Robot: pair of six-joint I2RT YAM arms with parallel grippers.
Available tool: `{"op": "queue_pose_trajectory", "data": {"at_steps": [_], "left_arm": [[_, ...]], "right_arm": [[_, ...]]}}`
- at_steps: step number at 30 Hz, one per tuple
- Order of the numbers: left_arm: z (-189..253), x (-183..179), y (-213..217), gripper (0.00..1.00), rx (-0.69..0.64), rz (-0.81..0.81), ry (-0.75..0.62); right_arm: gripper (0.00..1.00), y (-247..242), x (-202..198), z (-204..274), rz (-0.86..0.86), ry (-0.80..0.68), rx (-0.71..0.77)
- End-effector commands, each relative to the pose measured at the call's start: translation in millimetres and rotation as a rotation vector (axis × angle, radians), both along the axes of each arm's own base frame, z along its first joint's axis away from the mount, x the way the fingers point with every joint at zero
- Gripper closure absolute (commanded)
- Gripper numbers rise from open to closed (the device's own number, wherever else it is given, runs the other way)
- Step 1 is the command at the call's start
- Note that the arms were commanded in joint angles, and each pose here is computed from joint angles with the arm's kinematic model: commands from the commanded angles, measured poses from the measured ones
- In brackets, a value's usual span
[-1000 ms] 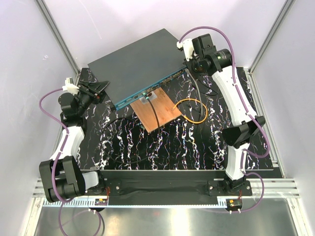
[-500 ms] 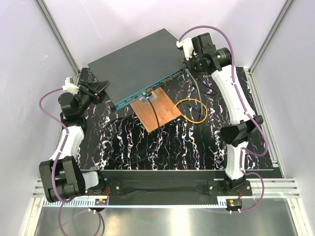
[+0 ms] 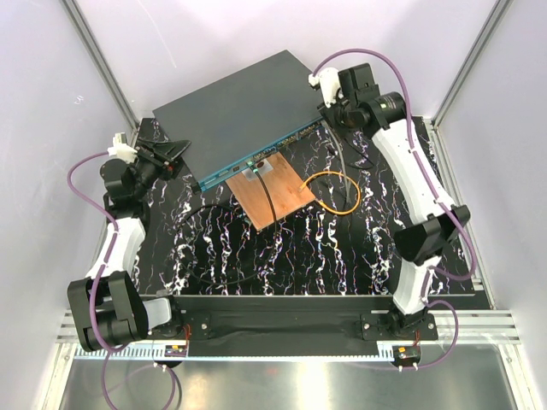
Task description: Insert the plug into the switch port
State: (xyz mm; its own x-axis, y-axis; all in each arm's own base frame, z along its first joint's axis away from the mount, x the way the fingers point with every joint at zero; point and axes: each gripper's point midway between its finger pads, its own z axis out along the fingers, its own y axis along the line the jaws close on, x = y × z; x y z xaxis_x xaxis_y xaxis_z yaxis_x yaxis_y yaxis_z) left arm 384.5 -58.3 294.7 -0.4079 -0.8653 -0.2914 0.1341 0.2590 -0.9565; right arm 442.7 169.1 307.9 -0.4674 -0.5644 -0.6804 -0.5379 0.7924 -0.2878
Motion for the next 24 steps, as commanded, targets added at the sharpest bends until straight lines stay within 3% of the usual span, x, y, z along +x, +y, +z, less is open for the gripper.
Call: {"op": "queue_pose_trajectory", "data": {"at_steps": [1,4,7,8,12,16,19,24], "left_arm": [[19.6,2.1,-2.9,0.88,0.122,-0.009,-0.112],[21.0,1.9,0.1,0.79,0.137,-0.001,-0.113],[22.7,1.1,4.0,0.61,0.151,0.011,-0.108],[21.3,0.6,4.6,0.48,0.154,0.012,-0.100],[22.2,-1.1,9.4,0.28,0.172,0.027,-0.096],[25.8,-5.9,15.9,0.20,0.182,0.049,-0.108],[30.1,-8.5,19.5,0.15,0.185,0.055,-0.124],[43.1,-15.2,24.4,0.08,0.197,0.072,-0.168]], "right_arm": [[0.58,2.4,-13.4,30.2,0.058,-0.078,0.068],[0.47,-12.1,-27.6,29.7,0.054,-0.061,0.049],[0.36,-32.1,-46.1,11.2,0.035,0.009,0.013],[0.33,-33.4,-52.9,7.7,0.056,0.033,0.029],[0.31,-70.9,-78.7,-1.8,0.002,0.072,0.042],[0.32,-105.3,-109.8,-23.7,-0.039,0.113,0.084],[0.33,-111.4,-145.0,-42.8,0.024,0.152,0.124],[0.35,-84.6,-207.7,-57.8,0.279,0.187,0.231]]}}
